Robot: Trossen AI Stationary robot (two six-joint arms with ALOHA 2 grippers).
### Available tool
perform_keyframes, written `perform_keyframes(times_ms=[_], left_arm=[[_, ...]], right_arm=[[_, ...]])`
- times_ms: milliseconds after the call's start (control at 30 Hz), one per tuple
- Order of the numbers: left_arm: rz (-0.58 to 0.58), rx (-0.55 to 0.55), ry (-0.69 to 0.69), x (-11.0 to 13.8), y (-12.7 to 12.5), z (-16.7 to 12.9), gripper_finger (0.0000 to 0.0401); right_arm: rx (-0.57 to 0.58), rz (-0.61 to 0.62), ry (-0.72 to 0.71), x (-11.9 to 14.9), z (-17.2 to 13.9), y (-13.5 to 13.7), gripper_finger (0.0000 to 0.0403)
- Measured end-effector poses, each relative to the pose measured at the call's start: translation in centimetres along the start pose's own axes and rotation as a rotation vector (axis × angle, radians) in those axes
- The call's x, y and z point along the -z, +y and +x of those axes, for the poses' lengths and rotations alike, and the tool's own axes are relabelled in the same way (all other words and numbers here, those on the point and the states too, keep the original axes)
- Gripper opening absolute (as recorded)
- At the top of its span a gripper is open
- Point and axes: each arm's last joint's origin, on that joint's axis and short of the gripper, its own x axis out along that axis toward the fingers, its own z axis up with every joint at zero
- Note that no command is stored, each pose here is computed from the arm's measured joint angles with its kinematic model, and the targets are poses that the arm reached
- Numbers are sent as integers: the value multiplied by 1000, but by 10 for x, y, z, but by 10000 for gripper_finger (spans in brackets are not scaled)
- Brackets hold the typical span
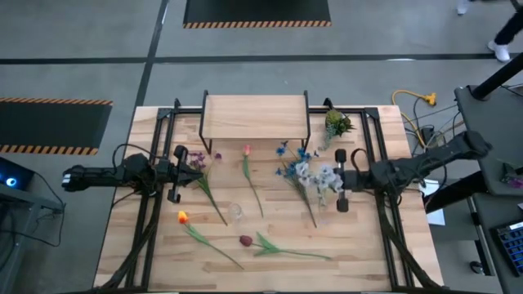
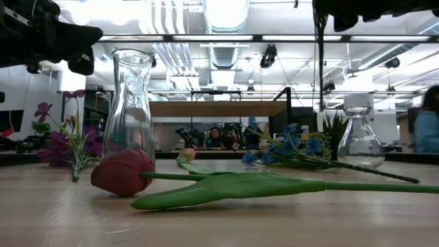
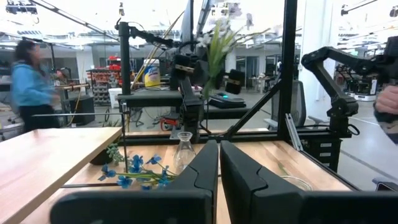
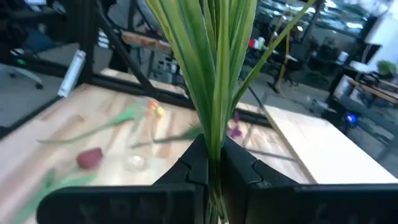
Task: Pick and place flowers into a vace then onto a shelf
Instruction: Put the white flowers into the right crystal vase
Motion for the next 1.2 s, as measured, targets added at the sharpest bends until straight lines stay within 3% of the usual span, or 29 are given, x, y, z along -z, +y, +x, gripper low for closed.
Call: perform_keyframes(times_ms=[200, 400, 967, 1200], left_arm=[[0, 0, -2, 0, 0, 0, 0], [0, 0, -2, 0, 0, 0, 0], [9, -1, -22, -2, 0, 0, 0], [9, 0, -30, -3, 0, 0, 0]], right_arm=[[50, 57, -53, -7, -24, -14, 13], [244, 102, -45, -5, -40, -25, 13], [269, 163, -32, -6, -61, -32, 13], [258, 227, 51, -7, -67, -35, 13]])
